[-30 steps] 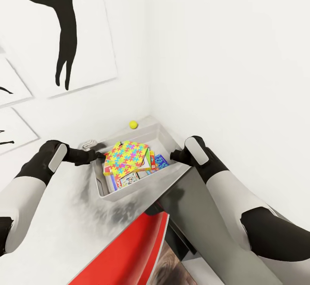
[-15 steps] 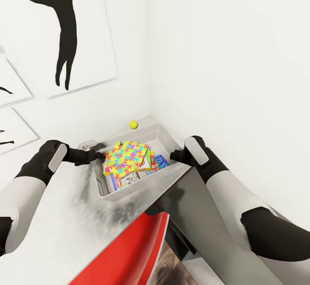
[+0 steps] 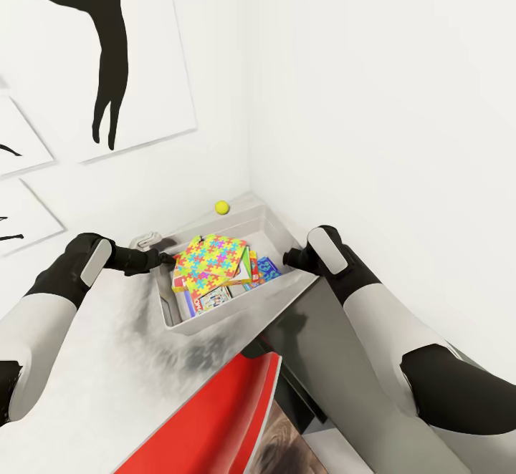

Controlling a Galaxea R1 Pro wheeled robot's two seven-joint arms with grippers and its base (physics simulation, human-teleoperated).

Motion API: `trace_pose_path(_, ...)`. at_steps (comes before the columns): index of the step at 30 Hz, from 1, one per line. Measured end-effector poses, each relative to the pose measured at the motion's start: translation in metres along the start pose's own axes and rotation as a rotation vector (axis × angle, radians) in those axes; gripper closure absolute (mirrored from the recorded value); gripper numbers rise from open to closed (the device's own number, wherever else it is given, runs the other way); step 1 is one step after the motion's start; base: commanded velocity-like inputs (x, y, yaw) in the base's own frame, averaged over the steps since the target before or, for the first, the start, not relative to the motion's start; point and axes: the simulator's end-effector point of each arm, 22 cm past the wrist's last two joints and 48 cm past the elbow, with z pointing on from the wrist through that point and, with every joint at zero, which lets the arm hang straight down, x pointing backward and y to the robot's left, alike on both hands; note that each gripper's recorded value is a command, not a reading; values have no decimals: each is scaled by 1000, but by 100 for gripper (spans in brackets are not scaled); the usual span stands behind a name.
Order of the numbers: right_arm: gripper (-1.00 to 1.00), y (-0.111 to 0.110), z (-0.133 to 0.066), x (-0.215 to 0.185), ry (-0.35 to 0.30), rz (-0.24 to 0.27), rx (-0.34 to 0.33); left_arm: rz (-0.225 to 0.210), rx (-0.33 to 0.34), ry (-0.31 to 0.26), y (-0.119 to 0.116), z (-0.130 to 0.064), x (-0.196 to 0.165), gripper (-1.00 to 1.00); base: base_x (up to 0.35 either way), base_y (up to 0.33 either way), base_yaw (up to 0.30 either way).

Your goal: Put all the toys in the child's room - the three board games (two on the bed and one on the table), the two jigsaw puzzles on the table, and the tennis ball on the table - inside the toy box on the table in the child's room.

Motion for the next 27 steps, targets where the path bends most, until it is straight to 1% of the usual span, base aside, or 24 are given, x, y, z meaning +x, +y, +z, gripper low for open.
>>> trace_pose_path(7, -100, 1, -1, 0, 0, 0, -2, -2, 1, 0, 0, 0, 0, -100, 0, 0, 0)
trace_pose_path(8, 100, 1, 0, 0, 0, -1, -2, -2, 2, 0, 0, 0, 0, -100, 0, 0, 0)
trace_pose_path(12, 100, 0, 0, 0, -1, -8, 3, -2, 1, 0, 0, 0, 0, -100, 0, 0, 0)
trace_pose_path(13, 100, 0, -1, 0, -2, -10, 4, -1, 1, 0, 0, 0, 0, 100, 0, 0, 0)
trace_pose_path(18, 100, -2, 0, 0, -1, -18, 12, 14, -26, 1, 6, 0, 0, 100, 0, 0, 0)
trace_pose_path(19, 100, -2, -1, -1, -3, -18, 12, 2, -7, 1, 2, 0, 0, 100, 0, 0, 0)
trace_pose_path(20, 100, -2, -1, -1, -3, -19, 13, 2, -5, 0, 1, 0, 0, 100, 0, 0, 0)
trace_pose_path(27, 100, -6, -1, -2, -9, -30, 28, 15, -27, 1, 7, 0, 0, 100, 0, 0, 0)
